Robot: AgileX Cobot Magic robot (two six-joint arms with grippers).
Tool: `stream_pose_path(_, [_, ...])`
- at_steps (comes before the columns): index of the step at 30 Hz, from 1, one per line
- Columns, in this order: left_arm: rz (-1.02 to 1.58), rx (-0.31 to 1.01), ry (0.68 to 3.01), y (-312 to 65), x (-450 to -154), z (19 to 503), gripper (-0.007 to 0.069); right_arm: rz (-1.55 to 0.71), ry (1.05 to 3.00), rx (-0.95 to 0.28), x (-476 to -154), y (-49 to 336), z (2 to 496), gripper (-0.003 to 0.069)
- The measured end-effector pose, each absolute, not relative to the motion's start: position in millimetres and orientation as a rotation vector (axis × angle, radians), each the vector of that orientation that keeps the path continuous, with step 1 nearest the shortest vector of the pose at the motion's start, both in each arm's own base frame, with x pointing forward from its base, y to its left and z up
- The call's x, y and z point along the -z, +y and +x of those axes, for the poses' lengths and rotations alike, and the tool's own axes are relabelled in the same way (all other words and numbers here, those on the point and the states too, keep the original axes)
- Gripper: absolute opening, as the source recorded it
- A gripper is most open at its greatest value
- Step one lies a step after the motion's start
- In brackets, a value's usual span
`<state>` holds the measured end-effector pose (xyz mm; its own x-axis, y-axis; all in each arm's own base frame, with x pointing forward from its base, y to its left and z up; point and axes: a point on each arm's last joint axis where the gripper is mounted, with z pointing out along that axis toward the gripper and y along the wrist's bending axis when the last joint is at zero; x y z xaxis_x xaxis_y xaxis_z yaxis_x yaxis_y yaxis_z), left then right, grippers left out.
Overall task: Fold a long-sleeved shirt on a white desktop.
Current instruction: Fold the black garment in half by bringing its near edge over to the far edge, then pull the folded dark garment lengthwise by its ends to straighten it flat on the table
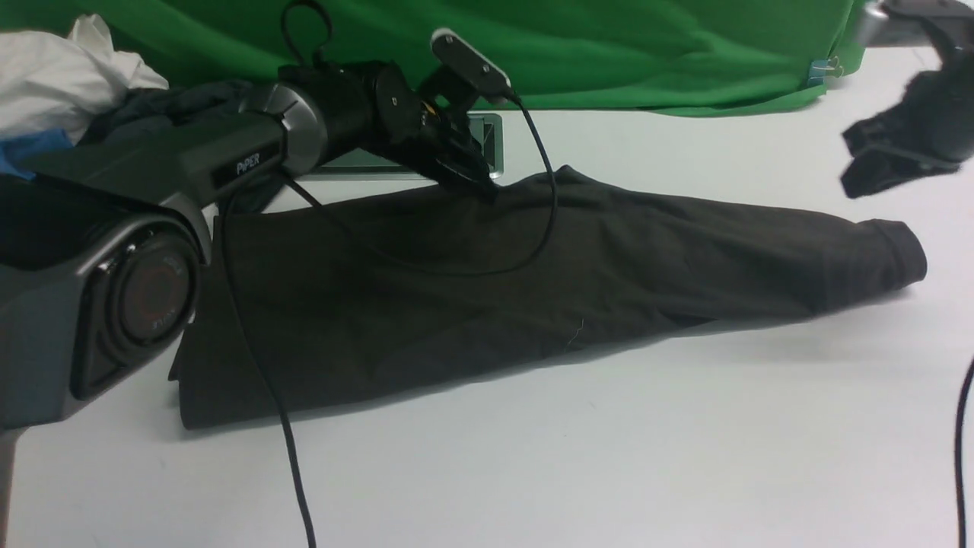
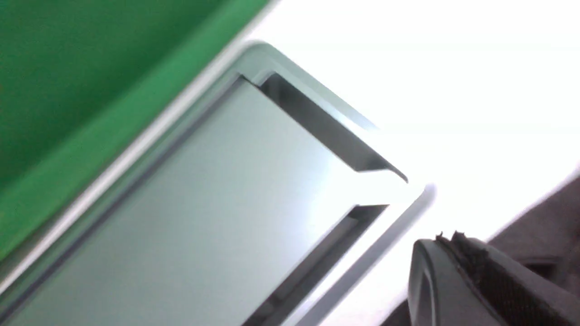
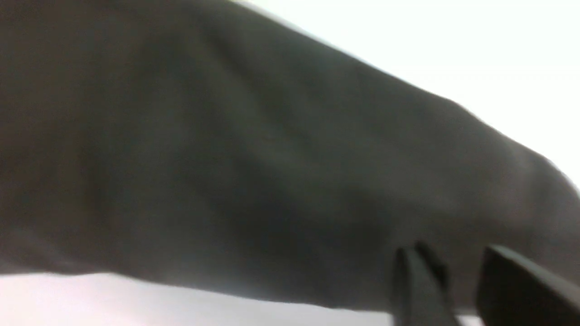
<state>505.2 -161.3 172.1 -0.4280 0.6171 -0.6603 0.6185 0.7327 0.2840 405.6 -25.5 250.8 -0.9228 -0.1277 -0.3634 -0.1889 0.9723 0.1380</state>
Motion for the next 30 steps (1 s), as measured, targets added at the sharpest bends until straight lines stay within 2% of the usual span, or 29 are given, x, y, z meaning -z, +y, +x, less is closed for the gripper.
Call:
stream_pose_path(3, [0.923,0.009,2.194,-159,-183,503,0.0017,-0.167,2.777,-0.163,-244,-39,404,0.0395])
stream_pose_path(4, [0.93,0.015,2.215,-158,-193,500,0.0017,-0.142,2.775,-0.126,-240,-43,404,0.0484])
stream_pose_path(5, [0.938,0.023,2.233,-156,-199,497,0.0017,-0.119,2.775,-0.11,-237,-44,404,0.0541])
stream_pose_path(6, [0.937,0.027,2.234,-156,-201,496,0.0017,-0.109,2.775,-0.108,-236,-45,404,0.0552])
stream_pose_path(7, [0.92,0.07,2.236,-156,-225,488,0.0017,-0.081,2.77,-0.098,-231,-46,408,0.0616])
stream_pose_path(9, [0.884,0.142,2.216,-158,-252,478,0.0017,-0.06,2.766,-0.092,-222,-47,412,0.0647])
stream_pose_path(11, [0.862,0.253,2.151,-161,-292,461,0.0017,-0.051,2.766,-0.089,-212,-48,417,0.0656])
stream_pose_path(13, [0.876,0.326,2.108,-163,-316,443,0.0017,-0.042,2.781,-0.09,-201,-49,420,0.0658])
stream_pose_path(16, [0.908,0.372,2.038,-166,-352,402,0.0017,-0.027,2.831,-0.104,-178,-49,423,0.0659])
stream_pose_path(20, [0.942,0.361,2.017,-168,-360,366,0.0017,-0.025,2.848,-0.102,-166,-50,426,0.066])
stream_pose_path(25, [0.891,0.339,1.947,-151,-371,303,0.0017,-0.054,2.854,-0.104,-152,-50,429,0.065])
stream_pose_path(29, [0.83,0.334,1.883,-133,-381,263,0.0017,-0.074,2.855,-0.125,-148,-49,430,0.0586])
stream_pose_path(30, [0.82,0.33,1.871,-126,-381,247,0.0017,-0.077,2.858,-0.136,-148,-48,430,0.055])
